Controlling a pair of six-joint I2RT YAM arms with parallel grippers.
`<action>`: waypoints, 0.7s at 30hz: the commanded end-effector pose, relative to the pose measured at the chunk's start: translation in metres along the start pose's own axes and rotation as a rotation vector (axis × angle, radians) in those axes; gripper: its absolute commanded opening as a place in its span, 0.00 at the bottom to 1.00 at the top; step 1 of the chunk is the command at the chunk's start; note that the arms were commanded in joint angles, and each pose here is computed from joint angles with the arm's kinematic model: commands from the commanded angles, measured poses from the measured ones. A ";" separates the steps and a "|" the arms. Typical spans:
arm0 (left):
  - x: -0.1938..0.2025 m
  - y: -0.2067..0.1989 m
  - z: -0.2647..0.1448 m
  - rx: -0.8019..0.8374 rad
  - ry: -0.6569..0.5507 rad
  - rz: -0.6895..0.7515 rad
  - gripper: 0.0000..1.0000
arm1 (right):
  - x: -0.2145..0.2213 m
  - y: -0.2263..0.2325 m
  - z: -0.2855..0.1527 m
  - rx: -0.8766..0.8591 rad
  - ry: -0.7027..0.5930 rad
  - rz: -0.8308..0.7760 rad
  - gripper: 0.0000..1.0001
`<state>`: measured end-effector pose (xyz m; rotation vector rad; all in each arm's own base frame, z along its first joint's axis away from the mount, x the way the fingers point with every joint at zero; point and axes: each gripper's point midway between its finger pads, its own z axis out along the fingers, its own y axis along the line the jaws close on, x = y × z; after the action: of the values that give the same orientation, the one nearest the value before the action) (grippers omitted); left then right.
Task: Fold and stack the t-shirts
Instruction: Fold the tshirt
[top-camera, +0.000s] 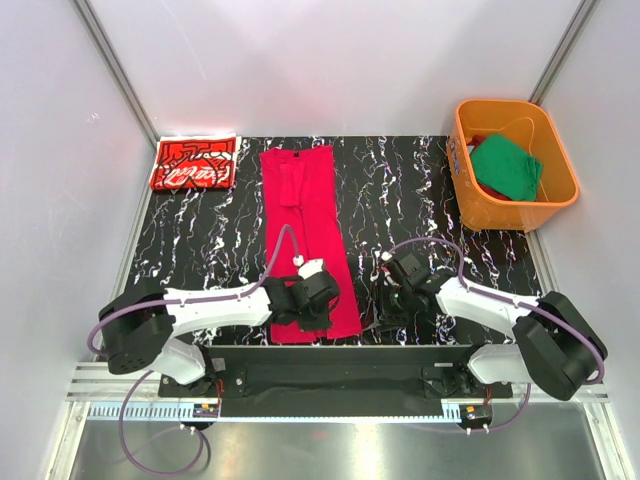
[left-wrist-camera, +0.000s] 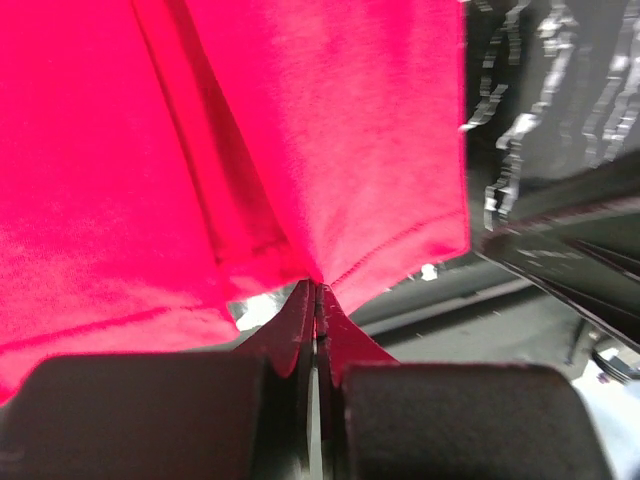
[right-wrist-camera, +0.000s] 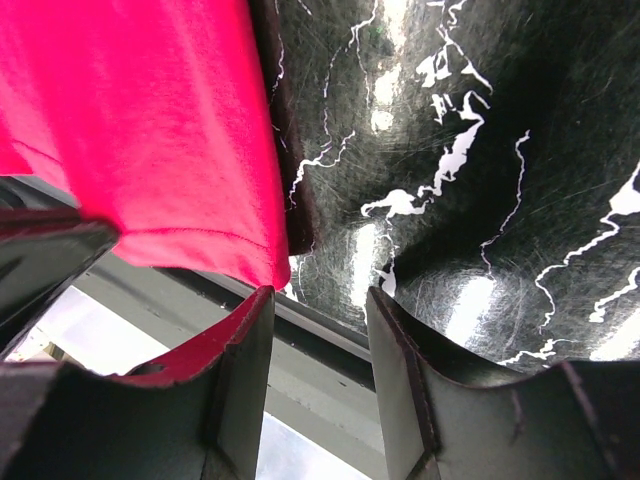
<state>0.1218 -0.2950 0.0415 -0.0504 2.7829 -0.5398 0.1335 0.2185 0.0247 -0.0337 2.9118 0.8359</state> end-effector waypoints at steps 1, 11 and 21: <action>-0.011 -0.021 -0.020 0.065 -0.029 -0.003 0.00 | -0.007 0.009 0.000 -0.026 -0.013 -0.031 0.49; 0.005 0.013 -0.024 0.018 -0.005 -0.050 0.00 | -0.007 0.009 0.000 -0.027 -0.009 -0.039 0.49; 0.014 0.028 -0.018 -0.009 0.008 -0.082 0.00 | -0.010 0.021 -0.001 -0.068 0.001 -0.049 0.51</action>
<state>0.1060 -0.2659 0.0443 -0.1379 2.8039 -0.5349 0.1314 0.2217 0.0212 -0.0545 2.9367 0.8548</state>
